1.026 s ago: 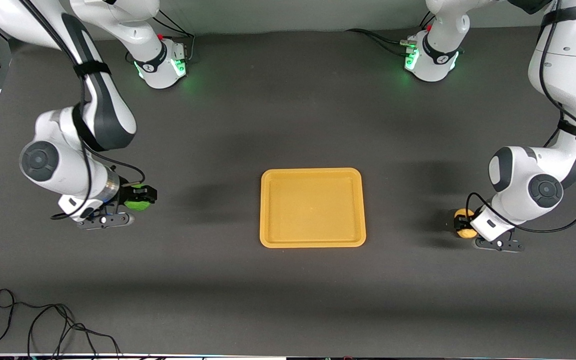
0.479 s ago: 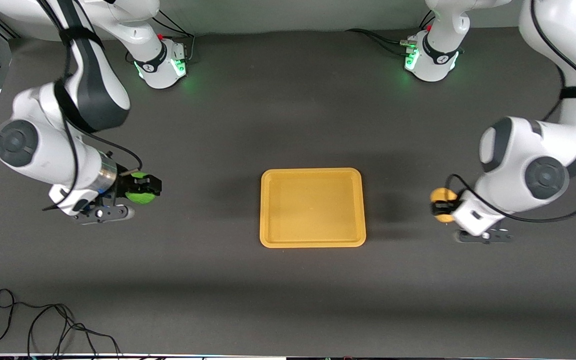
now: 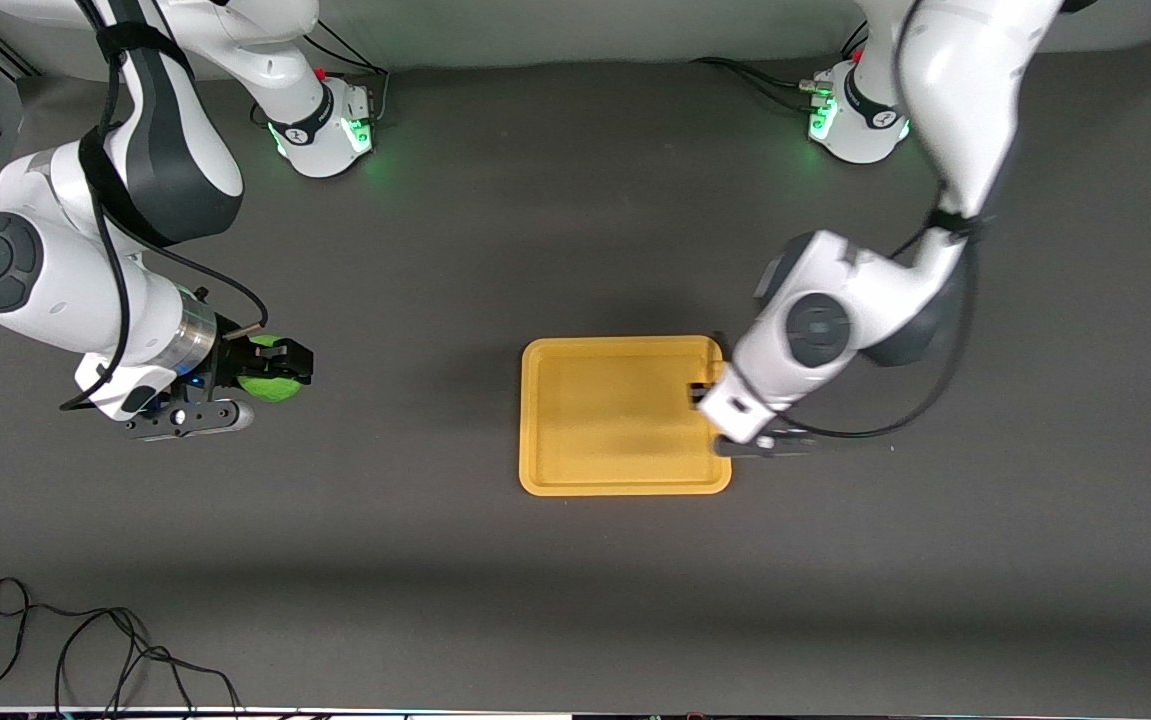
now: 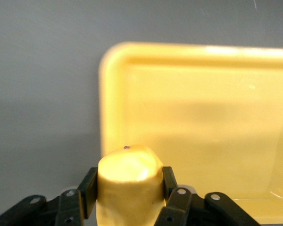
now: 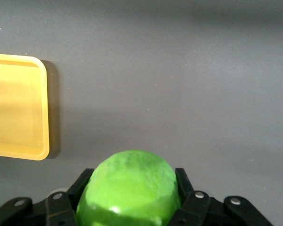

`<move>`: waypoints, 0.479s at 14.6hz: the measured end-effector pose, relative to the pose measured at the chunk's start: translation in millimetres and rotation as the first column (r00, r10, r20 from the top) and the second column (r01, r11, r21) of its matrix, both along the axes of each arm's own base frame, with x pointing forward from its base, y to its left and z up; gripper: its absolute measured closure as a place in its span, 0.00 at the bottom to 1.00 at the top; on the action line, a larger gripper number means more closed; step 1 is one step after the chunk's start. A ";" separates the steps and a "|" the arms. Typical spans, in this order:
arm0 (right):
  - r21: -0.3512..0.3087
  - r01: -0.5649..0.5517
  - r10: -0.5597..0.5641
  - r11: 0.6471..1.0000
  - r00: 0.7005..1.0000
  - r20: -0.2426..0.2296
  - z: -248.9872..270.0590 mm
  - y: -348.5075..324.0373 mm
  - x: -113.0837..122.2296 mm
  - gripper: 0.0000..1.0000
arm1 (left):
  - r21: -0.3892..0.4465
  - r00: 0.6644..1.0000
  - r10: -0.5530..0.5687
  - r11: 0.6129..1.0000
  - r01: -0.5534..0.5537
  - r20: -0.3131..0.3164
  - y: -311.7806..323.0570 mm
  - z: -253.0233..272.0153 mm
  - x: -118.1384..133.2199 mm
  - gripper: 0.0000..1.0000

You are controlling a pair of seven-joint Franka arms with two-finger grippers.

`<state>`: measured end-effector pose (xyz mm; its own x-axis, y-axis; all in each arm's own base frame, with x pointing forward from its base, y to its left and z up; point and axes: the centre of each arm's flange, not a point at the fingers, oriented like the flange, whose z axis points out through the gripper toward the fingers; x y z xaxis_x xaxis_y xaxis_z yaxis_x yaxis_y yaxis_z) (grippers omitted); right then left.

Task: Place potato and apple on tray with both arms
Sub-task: 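Carry the potato onto the tray while the right gripper lifts the apple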

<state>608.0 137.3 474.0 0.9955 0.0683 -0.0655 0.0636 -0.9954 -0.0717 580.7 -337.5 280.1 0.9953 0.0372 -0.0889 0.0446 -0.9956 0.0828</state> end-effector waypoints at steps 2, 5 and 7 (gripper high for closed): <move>0.002 0.014 -0.014 1.000 1.000 -0.006 -2.7 6.9 -0.8 0.25 | 0.009 1.000 -0.021 1.000 0.021 -0.019 -22.5 -26.8 -13.7 0.41; 0.010 0.033 -0.033 0.999 0.999 -0.016 -17.6 29.9 -0.2 0.25 | 0.032 0.999 -0.035 0.999 0.036 -0.024 -23.4 -41.5 -15.8 0.41; 0.018 0.060 -0.060 0.998 0.998 -0.010 -33.8 43.4 4.7 0.25 | 0.040 0.999 -0.035 0.999 0.035 -0.020 -19.7 -42.7 -13.2 0.41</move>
